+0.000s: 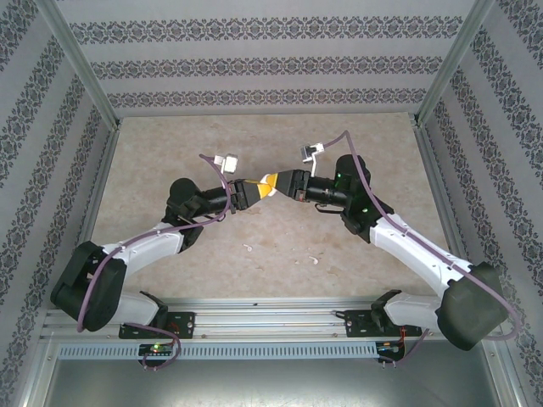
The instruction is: Insert wireless bluetooth earbuds into charging case
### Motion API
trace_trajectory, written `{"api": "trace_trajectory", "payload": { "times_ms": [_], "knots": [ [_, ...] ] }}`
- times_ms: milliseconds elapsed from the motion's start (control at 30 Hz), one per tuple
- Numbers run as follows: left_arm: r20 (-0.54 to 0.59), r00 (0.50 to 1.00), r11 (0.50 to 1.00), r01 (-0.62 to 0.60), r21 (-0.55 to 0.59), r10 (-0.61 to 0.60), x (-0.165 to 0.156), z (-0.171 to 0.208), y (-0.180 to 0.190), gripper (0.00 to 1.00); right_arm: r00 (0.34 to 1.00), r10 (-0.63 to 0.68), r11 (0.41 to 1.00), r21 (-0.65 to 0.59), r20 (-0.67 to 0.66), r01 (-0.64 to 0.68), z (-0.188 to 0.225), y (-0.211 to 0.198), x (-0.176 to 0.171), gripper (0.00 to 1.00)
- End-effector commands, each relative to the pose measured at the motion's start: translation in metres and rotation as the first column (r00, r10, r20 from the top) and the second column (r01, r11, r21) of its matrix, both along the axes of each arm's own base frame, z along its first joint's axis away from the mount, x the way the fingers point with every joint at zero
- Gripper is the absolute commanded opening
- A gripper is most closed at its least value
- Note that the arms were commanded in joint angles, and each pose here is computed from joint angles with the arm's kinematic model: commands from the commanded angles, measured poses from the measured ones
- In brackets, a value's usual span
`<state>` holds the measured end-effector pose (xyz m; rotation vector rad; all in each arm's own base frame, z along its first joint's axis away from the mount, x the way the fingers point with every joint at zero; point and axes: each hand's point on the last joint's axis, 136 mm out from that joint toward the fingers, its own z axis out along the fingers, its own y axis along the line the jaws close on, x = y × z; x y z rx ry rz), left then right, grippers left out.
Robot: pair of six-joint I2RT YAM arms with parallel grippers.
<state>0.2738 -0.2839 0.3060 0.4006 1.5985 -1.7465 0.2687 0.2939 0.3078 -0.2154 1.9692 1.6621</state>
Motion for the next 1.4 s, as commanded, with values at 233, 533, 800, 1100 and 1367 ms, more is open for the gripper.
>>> {"api": "trace_trajectory", "payload": {
  "times_ms": [233,533,800,1100,1367],
  "knots": [
    [0.118,0.993,1.0,0.016,0.007,-0.017,-0.01,0.01,0.004,0.16,0.994,-0.043,0.997,-0.058,0.101,0.049,0.012,-0.017,-0.003,0.17],
    [0.214,0.976,0.976,-0.086,0.2,0.042,-0.011,-0.002,0.02,0.56,0.961,0.101,0.942,-0.336,0.256,-0.01,0.016,-0.028,-0.021,0.17],
    [0.364,0.931,0.971,-0.057,0.233,-0.033,-0.03,0.018,0.028,0.72,0.907,0.265,0.927,-0.347,0.328,-0.145,0.032,-0.016,-0.043,0.18],
    [0.361,0.913,0.972,0.124,0.197,-0.19,-0.041,0.025,0.008,0.66,0.876,0.315,0.919,-0.349,0.365,-0.185,0.041,-0.005,-0.054,0.18],
    [0.334,0.907,0.96,0.199,0.199,-0.257,-0.048,0.02,-0.003,0.58,0.874,0.328,0.918,-0.341,0.358,-0.204,0.039,-0.002,-0.053,0.18]
  ]
}}
